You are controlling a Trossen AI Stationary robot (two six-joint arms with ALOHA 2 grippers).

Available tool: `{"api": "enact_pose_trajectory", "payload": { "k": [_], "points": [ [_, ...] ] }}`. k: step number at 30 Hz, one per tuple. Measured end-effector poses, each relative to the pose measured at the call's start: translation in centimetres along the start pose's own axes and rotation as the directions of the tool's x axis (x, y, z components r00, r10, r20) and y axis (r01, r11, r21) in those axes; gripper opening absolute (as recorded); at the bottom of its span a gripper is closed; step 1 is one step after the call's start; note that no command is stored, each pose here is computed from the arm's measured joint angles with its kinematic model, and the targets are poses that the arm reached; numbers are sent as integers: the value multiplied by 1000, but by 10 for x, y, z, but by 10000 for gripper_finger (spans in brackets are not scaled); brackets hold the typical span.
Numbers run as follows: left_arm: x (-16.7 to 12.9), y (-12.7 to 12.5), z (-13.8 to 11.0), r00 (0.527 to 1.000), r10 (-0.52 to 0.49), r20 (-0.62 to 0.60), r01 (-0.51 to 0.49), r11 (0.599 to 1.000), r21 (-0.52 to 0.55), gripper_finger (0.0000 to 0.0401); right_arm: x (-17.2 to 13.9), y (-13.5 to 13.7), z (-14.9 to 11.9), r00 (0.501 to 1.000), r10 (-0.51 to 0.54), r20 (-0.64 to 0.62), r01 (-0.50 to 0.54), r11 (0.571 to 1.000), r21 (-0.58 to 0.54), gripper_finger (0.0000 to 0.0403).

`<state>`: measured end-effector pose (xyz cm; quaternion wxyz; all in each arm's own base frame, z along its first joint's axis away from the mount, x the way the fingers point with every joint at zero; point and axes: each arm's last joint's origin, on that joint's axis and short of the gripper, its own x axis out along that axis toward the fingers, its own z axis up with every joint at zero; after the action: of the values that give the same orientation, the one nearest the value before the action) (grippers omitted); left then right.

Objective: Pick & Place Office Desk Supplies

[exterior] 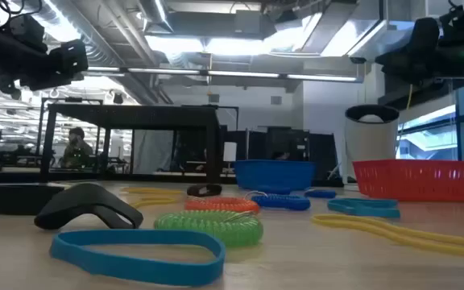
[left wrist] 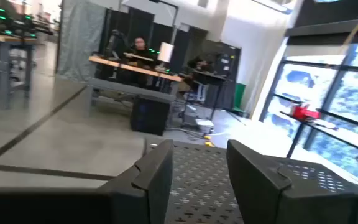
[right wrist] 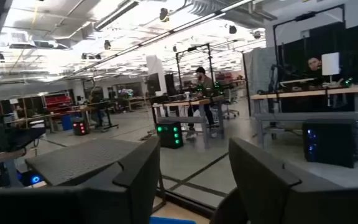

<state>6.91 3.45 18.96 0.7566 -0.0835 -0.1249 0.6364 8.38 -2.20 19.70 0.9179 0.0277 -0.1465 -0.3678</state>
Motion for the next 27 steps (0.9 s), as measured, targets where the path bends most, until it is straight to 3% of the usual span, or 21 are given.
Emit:
{"api": "enact_pose_trajectory", "payload": {
  "k": [15,27],
  "points": [
    [0,-3,0,995,-104,3,104,995,-7,145,0,4,0,992,130,8,-129,992,-12,192],
    [0,-3,0,993,-121,2,121,993,5,145,-1,8,1,957,288,18,-275,928,-251,192]
  ]
}}
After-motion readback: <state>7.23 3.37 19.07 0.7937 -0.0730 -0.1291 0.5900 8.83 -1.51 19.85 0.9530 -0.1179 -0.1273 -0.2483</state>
